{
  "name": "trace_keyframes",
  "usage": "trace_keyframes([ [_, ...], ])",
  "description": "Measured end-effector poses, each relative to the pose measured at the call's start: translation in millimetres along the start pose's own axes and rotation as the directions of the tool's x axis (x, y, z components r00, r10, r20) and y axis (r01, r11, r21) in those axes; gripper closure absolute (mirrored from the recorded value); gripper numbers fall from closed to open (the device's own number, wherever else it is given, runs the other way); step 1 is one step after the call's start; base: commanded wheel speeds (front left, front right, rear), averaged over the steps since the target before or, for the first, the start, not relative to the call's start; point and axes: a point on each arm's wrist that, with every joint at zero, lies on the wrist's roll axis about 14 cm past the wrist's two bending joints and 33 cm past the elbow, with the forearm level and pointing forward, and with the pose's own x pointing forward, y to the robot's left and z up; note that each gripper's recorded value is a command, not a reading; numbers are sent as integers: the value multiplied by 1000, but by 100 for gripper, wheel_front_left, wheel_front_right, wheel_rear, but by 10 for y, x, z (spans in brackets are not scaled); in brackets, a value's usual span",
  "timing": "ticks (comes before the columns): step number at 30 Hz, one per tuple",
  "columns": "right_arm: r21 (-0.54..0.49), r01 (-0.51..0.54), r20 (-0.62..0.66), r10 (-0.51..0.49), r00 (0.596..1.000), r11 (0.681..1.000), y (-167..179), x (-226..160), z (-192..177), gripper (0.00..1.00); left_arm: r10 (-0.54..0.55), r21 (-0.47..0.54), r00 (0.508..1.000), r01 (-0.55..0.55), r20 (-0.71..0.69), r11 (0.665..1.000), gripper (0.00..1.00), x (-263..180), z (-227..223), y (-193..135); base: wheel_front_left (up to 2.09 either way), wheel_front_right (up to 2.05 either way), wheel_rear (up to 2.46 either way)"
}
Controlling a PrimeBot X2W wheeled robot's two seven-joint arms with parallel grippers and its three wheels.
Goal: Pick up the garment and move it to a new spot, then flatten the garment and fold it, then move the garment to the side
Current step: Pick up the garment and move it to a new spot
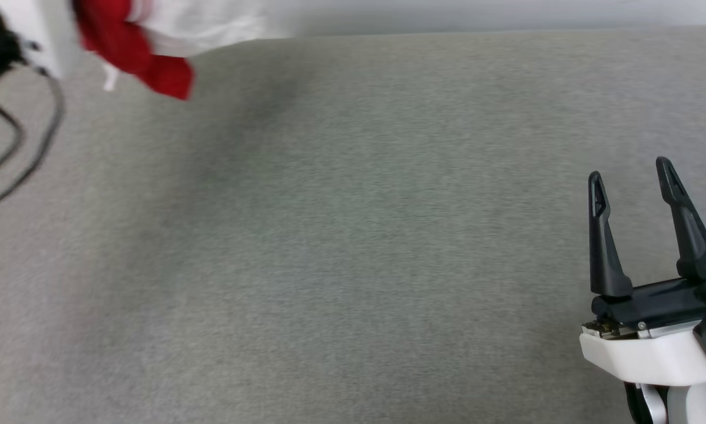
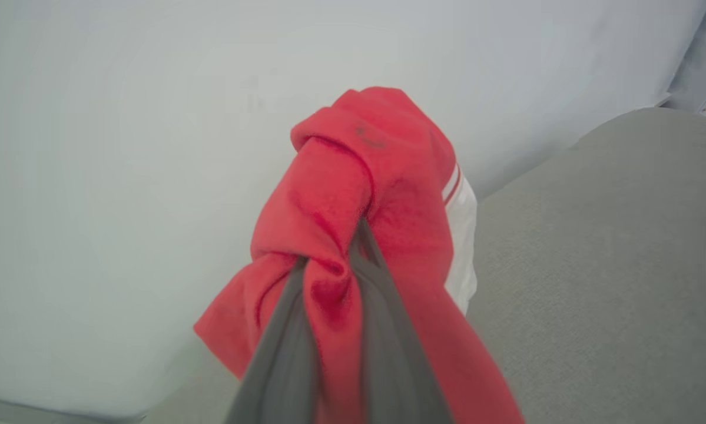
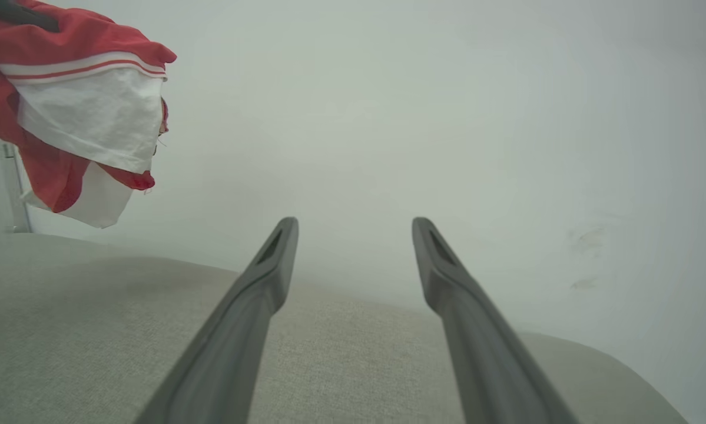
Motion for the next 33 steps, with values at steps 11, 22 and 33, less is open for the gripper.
trace_keyframes([
  [11,-30,124,-20,-125,992,992,-410,-285,92,0,-329,59,942,326,58,943,100,352,110,-1426,0,0,0],
  [22,-45,178,-63,-180,982,983,-574,-449,16,0,-591,-20,790,596,-164,803,100,119,-952,-2612,0,0,0],
  [33,-38,168,-110,-171,979,985,-543,-440,-160,0,-682,-216,621,658,-386,722,100,-381,-2138,-3233,0,0,0],
])
